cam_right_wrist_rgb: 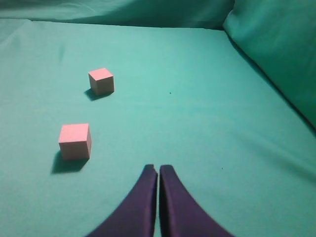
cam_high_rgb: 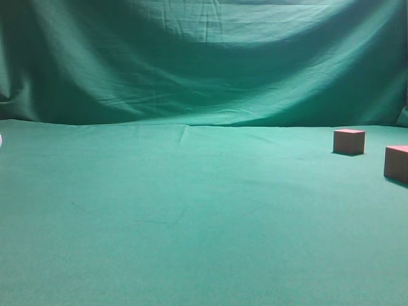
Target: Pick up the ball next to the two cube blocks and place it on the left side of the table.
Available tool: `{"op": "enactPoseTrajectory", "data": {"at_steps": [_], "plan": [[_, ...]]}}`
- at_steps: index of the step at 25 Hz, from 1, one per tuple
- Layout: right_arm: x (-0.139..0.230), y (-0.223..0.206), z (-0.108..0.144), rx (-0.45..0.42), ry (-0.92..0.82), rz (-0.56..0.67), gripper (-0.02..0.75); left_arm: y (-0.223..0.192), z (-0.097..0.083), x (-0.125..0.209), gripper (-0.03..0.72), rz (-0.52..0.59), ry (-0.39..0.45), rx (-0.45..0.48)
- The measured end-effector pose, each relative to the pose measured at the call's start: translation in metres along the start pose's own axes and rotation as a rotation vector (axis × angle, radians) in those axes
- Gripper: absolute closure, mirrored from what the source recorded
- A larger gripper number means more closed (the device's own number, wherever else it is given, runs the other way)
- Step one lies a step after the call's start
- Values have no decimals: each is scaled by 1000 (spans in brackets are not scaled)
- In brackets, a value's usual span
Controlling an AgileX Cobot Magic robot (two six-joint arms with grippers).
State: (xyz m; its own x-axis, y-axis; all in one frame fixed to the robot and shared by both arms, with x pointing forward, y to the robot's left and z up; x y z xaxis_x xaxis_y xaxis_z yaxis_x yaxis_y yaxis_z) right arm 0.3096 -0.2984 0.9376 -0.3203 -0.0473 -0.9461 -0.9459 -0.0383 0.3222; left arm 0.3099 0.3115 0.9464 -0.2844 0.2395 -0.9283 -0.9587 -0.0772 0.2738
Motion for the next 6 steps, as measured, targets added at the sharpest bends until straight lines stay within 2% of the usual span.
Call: {"op": "enactPoseTrajectory", "data": {"at_steps": [6], "plan": [[0,0,0,1,0,4,738,0,0,0,688,0,0,0]]}}
Point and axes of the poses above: a point on each arm's last joint axis where the gripper is mounted, y pointing back along that axis away from the gripper, z along the wrist's bending axis when the last joint is at zero, x = y × z, the point moved 2 cm from there along -y, pointing out along that axis toward the gripper, and after that the axes turned 1 degree about -y, right-handed, at the moved point
